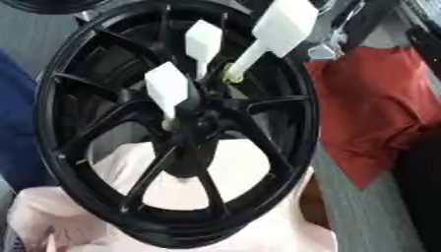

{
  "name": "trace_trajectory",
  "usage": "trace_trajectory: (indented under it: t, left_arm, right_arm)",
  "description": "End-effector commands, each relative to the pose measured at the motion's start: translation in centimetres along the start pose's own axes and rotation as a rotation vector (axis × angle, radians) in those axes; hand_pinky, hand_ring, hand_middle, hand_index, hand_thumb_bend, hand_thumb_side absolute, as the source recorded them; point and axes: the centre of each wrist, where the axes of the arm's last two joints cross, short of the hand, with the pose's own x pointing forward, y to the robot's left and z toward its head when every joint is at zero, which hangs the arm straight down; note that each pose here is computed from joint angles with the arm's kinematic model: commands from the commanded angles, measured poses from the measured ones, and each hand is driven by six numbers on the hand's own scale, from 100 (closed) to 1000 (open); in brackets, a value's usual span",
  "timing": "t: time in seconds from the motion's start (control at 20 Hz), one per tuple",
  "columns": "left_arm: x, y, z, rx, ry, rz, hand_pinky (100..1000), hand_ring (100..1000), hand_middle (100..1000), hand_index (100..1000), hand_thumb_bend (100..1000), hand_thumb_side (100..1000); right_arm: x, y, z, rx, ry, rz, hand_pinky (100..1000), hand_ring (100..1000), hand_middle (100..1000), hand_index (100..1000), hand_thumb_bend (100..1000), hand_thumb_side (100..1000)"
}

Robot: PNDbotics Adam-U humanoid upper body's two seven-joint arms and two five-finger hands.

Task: Pull the pin out of the wheel hub.

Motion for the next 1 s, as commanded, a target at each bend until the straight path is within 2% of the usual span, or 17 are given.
trace_trajectory:
  t: [0.05, 0.35, 0.6, 0.7, 0.8, 0.85, 0.9, 0.95, 1.0]
  left_arm:
    - [0.6, 0.7, -0.2, 0.017, -0.023, -0.019, 675, 519, 529, 692, 405, 526]
    - [0.1, 2.2, 0.3, 0.087, -0.008, -0.060, 674, 519, 529, 692, 404, 524]
    - [0.3, 2.9, 0.5, 0.128, -0.018, -0.076, 673, 518, 529, 691, 403, 522]
    - [0.5, 3.1, 0.5, 0.142, -0.025, -0.076, 673, 518, 528, 691, 403, 522]
    - [0.5, 3.2, 0.6, 0.158, -0.031, -0.079, 674, 517, 528, 690, 405, 517]
    - [0.6, 3.3, 0.6, 0.164, -0.032, -0.080, 674, 517, 528, 690, 403, 517]
    - [0.6, 3.3, 0.7, 0.171, -0.034, -0.080, 674, 517, 528, 690, 404, 517]
    - [0.6, 3.3, 0.7, 0.177, -0.033, -0.078, 679, 524, 532, 691, 411, 516]
    - [0.6, 3.2, 0.6, 0.180, -0.032, -0.074, 681, 527, 534, 691, 413, 517]
  right_arm:
    - [0.7, -1.3, 1.2, 0.032, -0.047, 0.075, 398, 458, 263, 428, 100, 100]
    - [0.0, -0.3, 5.3, -0.164, 0.074, -0.053, 380, 441, 250, 422, 100, 100]
    - [-1.4, 2.0, 10.9, -0.389, 0.243, -0.167, 389, 451, 251, 425, 100, 100]
    - [-1.5, 3.6, 13.3, -0.469, 0.330, -0.184, 414, 469, 290, 470, 100, 100]
    - [-1.2, 5.4, 15.8, -0.546, 0.423, -0.188, 483, 505, 347, 528, 100, 100]
    - [-0.9, 6.3, 16.8, -0.579, 0.465, -0.184, 590, 591, 461, 637, 100, 100]
    - [-0.5, 7.1, 17.8, -0.611, 0.513, -0.185, 643, 643, 521, 685, 631, 100]
    - [0.1, 7.9, 18.8, -0.642, 0.563, -0.186, 708, 734, 632, 770, 183, 100]
    - [0.8, 8.6, 19.6, -0.670, 0.613, -0.186, 737, 772, 684, 797, 185, 100]
